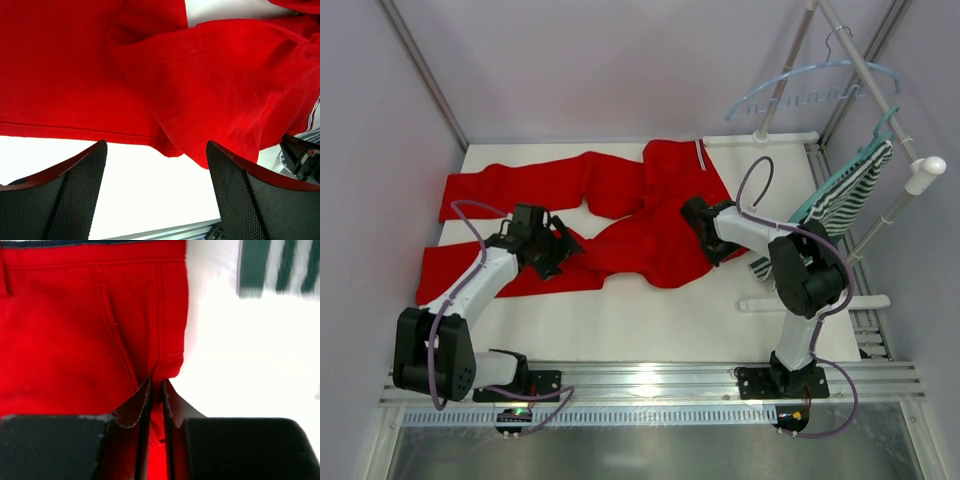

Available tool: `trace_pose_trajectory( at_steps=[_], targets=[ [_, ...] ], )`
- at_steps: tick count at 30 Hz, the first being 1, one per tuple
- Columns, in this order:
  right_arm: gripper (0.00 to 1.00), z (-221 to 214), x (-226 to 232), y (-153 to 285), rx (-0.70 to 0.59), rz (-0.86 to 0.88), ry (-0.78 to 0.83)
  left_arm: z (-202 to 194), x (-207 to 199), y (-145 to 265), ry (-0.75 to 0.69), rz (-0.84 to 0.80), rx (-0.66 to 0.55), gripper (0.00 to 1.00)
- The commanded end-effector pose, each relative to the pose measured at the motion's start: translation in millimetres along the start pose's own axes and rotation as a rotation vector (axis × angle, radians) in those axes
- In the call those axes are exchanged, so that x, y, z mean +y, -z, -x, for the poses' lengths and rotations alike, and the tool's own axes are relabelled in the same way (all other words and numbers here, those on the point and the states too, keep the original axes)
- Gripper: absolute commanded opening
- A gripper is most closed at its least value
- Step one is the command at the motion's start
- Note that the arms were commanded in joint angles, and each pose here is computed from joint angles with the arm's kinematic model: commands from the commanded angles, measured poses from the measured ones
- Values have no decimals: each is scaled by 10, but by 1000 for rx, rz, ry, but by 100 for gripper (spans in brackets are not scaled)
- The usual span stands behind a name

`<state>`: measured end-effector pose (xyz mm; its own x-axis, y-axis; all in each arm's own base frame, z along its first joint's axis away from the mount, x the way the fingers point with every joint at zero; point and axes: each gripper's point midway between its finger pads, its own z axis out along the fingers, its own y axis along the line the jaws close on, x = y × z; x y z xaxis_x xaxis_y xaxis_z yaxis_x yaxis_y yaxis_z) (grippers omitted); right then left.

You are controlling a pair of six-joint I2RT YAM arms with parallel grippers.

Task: Place the trousers on the hanger
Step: Fold the trousers

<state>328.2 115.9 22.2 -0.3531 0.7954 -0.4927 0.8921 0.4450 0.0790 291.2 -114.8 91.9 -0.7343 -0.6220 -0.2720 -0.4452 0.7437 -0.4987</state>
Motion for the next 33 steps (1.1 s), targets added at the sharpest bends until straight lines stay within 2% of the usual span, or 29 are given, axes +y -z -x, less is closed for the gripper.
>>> trace_pose_trajectory(
  at_steps=[1,3,4,5,7,8,10,15,19,29,30,33],
  targets=[
    [14,-139,-71,315,7,49,5,90,-180,88,-33,-46,-60,80],
    [18,-219,-118,334,9,65,26,71,-183,66,-30,-40,-60,80],
    [27,-205,-140,348,8,72,26,62,-185,49,-30,-36,-57,80],
    [42,-192,-213,309,-5,65,37,48,-185,37,-32,-34,-54,81],
    [55,-135,-243,304,-18,84,27,40,-170,12,-31,-23,-48,81],
    [60,-90,-302,317,-20,96,17,37,-162,11,-32,-18,-46,80],
    [63,23,-303,307,-41,127,-10,24,-151,11,-28,-15,-45,80],
    [64,286,-313,163,-39,177,-79,45,-170,34,-24,-22,-56,80],
    [63,500,-280,44,-53,151,-115,39,-166,26,-25,-15,-51,80],
    [61,559,-146,-225,-42,73,-111,65,-106,6,-28,14,-67,80],
    [59,570,-140,-250,-36,67,-121,74,-96,12,-29,19,-73,80],
    [39,556,-158,-303,-34,47,-114,129,-106,47,-35,25,-97,80]
  ],
)
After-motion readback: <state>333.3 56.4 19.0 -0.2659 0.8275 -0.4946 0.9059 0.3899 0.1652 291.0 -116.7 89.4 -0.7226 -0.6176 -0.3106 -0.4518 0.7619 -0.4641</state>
